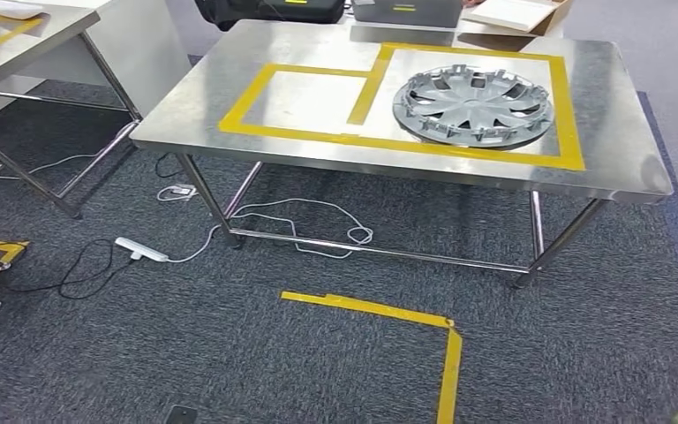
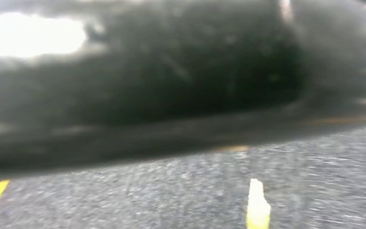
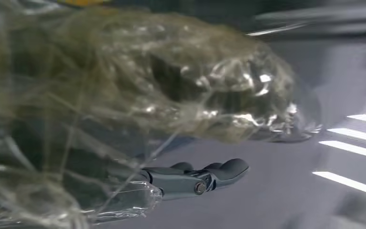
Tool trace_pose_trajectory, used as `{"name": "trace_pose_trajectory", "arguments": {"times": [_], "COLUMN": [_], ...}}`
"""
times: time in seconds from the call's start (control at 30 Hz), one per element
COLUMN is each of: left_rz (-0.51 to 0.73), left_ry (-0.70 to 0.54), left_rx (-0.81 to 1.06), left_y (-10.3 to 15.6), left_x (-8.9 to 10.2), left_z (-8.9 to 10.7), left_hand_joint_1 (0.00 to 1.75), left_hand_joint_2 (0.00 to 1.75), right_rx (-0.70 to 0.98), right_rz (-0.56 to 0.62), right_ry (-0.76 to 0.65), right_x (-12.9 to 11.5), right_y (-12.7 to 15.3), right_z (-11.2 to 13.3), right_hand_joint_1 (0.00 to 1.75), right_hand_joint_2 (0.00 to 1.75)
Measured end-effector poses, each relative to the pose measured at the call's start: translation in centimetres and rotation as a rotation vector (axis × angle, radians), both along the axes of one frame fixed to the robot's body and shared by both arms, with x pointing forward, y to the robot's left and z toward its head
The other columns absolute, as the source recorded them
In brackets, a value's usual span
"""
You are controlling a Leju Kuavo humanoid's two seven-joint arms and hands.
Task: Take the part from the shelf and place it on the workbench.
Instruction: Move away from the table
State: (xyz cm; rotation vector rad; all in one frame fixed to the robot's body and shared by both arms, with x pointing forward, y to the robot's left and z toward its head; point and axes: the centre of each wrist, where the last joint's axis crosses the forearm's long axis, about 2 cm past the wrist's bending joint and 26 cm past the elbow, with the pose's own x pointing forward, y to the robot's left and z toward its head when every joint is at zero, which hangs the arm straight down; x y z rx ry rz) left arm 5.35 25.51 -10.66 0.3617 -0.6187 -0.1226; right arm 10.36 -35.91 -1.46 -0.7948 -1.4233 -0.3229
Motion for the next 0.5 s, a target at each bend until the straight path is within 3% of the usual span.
{"name": "trace_pose_trajectory", "arguments": {"times": [0.1,0.23,0.5], "left_rz": [0.013,0.025,0.044], "left_ry": [-0.003,-0.007,-0.003], "left_rx": [-0.003,-0.002,-0.004], "left_y": [-0.1,-0.4,-0.7], "left_x": [0.0,0.1,-0.1], "left_z": [0.0,0.1,0.1], "left_hand_joint_1": [0.00,0.00,0.00], "left_hand_joint_2": [0.00,0.00,0.00], "right_rx": [0.065,0.162,0.312], "right_rz": [-0.113,-0.219,-0.245], "right_ry": [0.186,0.401,0.555], "right_x": [-2.4,-4.5,-6.2], "right_y": [0.4,2.4,5.0], "right_z": [-3.6,-6.7,-8.5], "right_hand_joint_1": [0.00,0.00,0.00], "right_hand_joint_2": [0.00,0.00,0.00]}}
